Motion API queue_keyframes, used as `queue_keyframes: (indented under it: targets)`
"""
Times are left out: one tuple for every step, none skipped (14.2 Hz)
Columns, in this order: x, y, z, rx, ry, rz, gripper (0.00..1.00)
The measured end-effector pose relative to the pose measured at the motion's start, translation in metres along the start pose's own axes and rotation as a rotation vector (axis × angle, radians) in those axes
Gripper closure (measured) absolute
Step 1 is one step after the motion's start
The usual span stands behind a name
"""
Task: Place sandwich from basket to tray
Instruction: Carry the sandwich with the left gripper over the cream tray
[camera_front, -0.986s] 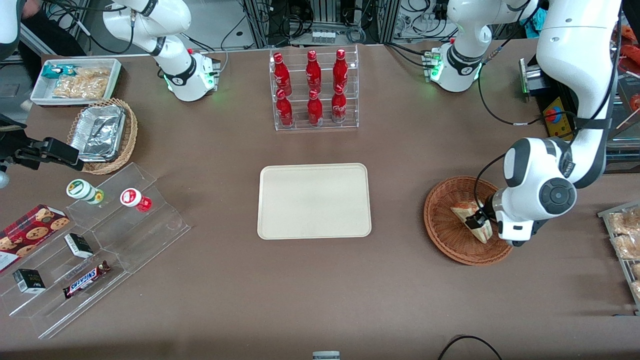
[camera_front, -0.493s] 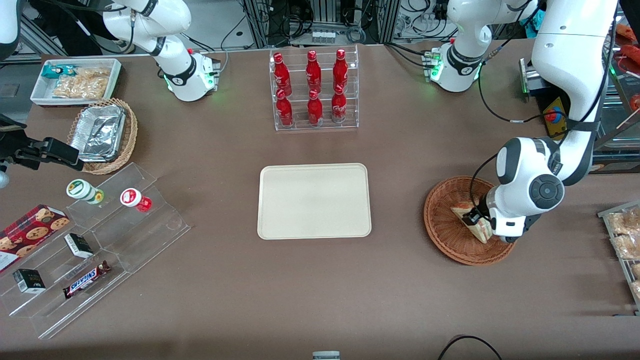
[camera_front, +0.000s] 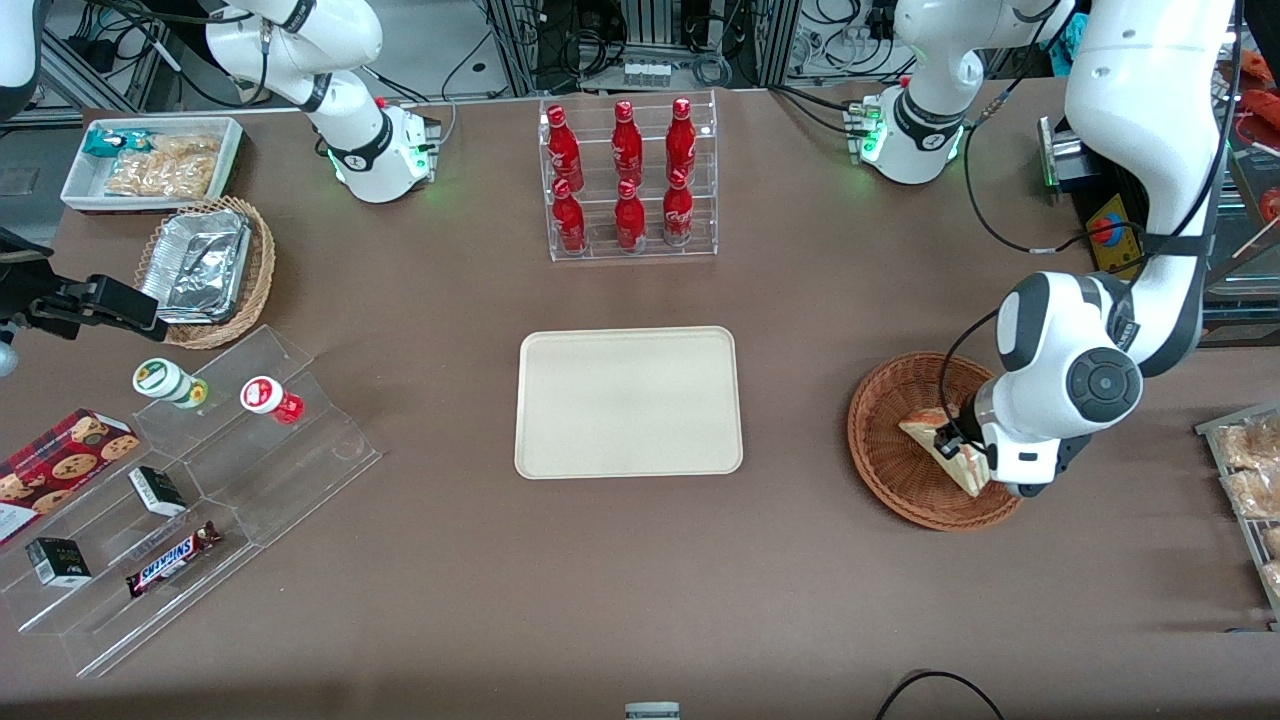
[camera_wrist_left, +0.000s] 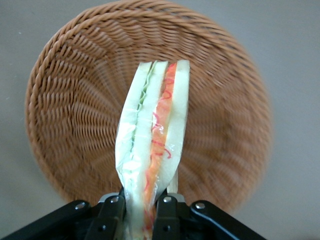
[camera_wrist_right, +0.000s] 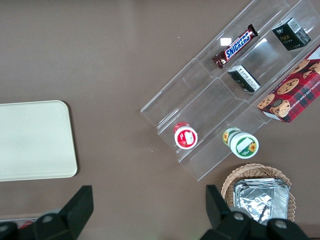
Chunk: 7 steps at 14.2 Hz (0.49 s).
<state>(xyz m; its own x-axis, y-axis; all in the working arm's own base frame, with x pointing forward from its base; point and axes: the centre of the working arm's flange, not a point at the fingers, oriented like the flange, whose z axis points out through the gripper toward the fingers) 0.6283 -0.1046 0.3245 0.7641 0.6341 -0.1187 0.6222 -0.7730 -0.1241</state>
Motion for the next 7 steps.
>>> queue_keyframes:
  targets:
    - [-0.018,0.019,-0.027,0.009,0.005,0.021,0.81]
    - [-0.042,0.040,-0.049,0.007,0.018,0.045,0.81]
    - [-0.070,0.063,-0.063,0.001,0.033,0.079,0.81]
    - [-0.101,0.085,-0.068,-0.003,0.043,0.124,0.81]
    - [-0.134,0.106,-0.064,0.002,0.048,0.173,0.81]
    - [-0.164,0.126,-0.056,0.010,0.048,0.220,0.81]
    - [-0.192,0.145,-0.046,0.019,0.047,0.268,0.81]
